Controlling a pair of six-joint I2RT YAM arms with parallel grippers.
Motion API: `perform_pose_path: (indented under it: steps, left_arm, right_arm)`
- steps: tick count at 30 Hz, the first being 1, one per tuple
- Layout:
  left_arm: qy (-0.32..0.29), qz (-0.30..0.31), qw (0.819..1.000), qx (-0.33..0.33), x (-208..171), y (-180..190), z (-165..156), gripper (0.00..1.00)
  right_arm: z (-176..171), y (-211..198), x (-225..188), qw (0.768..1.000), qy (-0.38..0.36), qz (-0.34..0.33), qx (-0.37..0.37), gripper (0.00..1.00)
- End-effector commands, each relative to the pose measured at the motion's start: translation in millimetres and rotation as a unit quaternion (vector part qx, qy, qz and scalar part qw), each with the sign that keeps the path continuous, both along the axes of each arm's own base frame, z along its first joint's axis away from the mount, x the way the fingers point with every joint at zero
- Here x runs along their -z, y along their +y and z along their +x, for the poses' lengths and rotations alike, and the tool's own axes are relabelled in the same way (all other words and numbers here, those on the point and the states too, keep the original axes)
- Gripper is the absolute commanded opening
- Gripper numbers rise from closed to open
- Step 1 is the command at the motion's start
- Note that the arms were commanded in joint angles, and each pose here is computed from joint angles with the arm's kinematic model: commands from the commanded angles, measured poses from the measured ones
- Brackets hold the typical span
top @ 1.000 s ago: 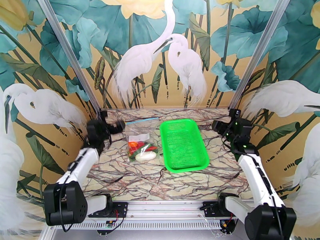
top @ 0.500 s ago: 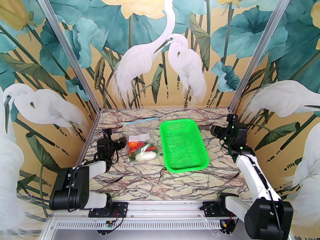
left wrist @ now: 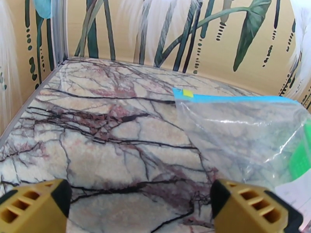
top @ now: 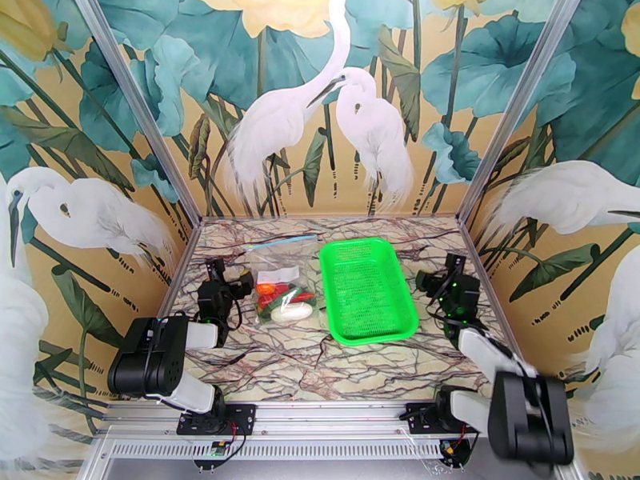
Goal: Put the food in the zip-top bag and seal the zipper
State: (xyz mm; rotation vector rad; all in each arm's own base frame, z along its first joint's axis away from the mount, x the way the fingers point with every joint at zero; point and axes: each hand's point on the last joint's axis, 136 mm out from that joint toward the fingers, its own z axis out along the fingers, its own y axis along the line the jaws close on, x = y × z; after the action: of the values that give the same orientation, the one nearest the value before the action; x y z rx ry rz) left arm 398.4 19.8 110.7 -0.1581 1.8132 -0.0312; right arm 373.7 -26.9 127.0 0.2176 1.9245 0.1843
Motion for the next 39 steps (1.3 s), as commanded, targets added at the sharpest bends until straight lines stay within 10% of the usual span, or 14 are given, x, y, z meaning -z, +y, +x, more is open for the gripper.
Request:
perform_pose_path:
  steps: [1, 14, 20, 39]
  left_arm:
    - [-0.013, 0.012, 1.000, -0.007, -7.0, 2.2, 3.4, 1.00]
    - [-0.012, 0.012, 1.000, -0.007, -6.4, 1.8, 3.7, 1.00]
    - [-0.011, 0.015, 1.000, -0.007, -6.7, 1.5, 4.4, 1.00]
    - [-0.010, 0.034, 0.999, -0.001, -7.1, -6.4, 5.1, 1.00]
  right_arm:
    - [22.6, -1.3, -55.0, 0.992, -0.121, -0.013, -0.015, 0.78]
    - [22.1, 10.5, -1.4, 0.995, -0.077, -0.018, -0.057, 0.78]
    - [27.3, 18.6, 12.3, 0.995, -0.076, -0.057, -0.042, 0.99]
    - [30.3, 12.1, 19.4, 0.996, -0.035, -0.085, 0.002, 0.99]
